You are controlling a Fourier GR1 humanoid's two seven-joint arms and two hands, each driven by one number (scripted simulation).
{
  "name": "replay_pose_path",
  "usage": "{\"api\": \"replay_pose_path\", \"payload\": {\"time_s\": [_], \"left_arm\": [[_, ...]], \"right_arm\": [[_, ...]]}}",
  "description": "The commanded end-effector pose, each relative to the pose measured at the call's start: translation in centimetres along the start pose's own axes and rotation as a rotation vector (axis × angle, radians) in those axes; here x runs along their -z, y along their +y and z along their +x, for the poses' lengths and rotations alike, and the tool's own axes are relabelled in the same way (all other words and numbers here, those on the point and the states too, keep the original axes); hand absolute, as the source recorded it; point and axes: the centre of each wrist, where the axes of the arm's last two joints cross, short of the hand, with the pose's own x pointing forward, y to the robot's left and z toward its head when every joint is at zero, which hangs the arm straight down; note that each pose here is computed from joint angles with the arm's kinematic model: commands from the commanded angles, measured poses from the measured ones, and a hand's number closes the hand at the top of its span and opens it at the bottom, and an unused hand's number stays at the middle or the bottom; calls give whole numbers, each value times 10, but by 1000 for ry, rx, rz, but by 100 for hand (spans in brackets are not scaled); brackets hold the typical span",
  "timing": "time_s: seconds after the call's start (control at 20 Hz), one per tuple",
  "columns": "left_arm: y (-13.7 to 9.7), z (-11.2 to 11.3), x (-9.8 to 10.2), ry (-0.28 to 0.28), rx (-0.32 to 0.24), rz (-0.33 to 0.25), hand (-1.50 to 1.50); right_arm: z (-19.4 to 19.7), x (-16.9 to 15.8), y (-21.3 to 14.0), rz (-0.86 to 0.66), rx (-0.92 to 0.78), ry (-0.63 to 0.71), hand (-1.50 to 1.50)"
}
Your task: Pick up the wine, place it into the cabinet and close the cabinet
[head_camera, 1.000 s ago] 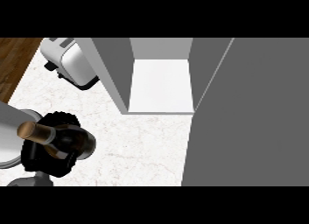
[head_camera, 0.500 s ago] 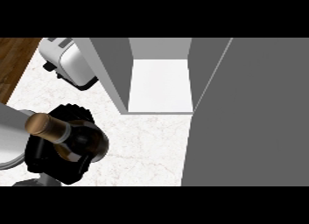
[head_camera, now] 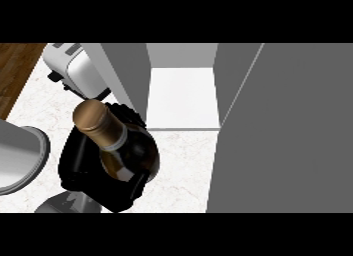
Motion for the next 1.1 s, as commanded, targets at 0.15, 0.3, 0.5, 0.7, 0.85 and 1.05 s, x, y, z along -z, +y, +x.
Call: {"api": "replay_pose_path", "payload": {"time_s": [0.15, 0.3, 0.5, 0.7, 0.85, 1.05], "left_arm": [[-57, 15, 13, -7, -15, -3, 150], [-66, 8, 20, -10, -5, 32, 150], [-76, -17, 34, -7, 35, 54, 150], [-84, 2, 62, 5, 29, 72, 150], [-93, 13, 59, -26, 59, 72, 150], [-83, -3, 80, -38, 103, 91, 150]], "right_arm": [[19, -26, -5, 45, 40, -44, -150], [2, -10, 4, 45, 38, -27, -150], [9, -17, 5, 32, 37, -25, -150], [8, -13, 2, 37, 50, -36, -150], [22, -21, -1, 43, 16, -27, -150], [18, -19, 0, 45, 38, -46, -150]]}}
